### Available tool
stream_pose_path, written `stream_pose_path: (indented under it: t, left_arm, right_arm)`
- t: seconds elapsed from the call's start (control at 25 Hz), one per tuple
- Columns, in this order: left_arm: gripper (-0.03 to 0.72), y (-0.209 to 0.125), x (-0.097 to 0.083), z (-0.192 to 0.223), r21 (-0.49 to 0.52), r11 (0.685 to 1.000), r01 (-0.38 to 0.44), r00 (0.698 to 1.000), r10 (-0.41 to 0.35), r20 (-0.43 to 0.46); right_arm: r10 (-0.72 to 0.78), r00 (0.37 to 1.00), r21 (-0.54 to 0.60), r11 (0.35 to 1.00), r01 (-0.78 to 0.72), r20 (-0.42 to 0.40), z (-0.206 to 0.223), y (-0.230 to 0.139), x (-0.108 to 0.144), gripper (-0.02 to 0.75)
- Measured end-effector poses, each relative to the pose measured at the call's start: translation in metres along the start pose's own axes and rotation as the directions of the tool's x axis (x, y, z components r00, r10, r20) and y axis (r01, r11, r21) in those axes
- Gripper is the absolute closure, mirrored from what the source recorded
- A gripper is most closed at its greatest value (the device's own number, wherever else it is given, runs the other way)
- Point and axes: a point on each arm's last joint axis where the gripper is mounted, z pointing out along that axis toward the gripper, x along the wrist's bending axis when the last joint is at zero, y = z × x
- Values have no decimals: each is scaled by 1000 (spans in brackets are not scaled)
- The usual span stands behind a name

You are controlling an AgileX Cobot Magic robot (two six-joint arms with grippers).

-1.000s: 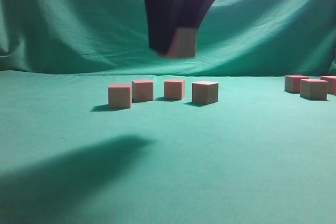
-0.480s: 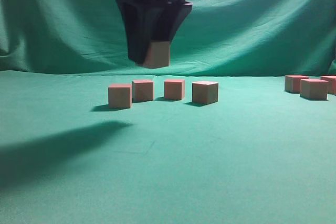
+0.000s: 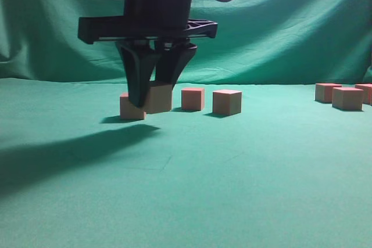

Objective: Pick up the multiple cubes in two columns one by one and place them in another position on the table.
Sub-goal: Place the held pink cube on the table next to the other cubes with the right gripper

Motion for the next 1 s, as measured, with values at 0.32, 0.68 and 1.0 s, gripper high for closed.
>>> stream_pose_path:
  t: [0.32,0.68,1.0]
  left_arm:
    - [688,0,0,0,0,1000,0,1000,0,0]
    - [688,0,0,0,0,1000,0,1000,0,0]
    - [688,0,0,0,0,1000,0,1000,0,0]
  right_arm:
    - [61,998,-20,998,-61,-4,13,6,1,480]
    - [78,997,-17,997,-78,-6,21,6,2,480]
    - [77,997,-19,997,-77,-5,22,6,2,480]
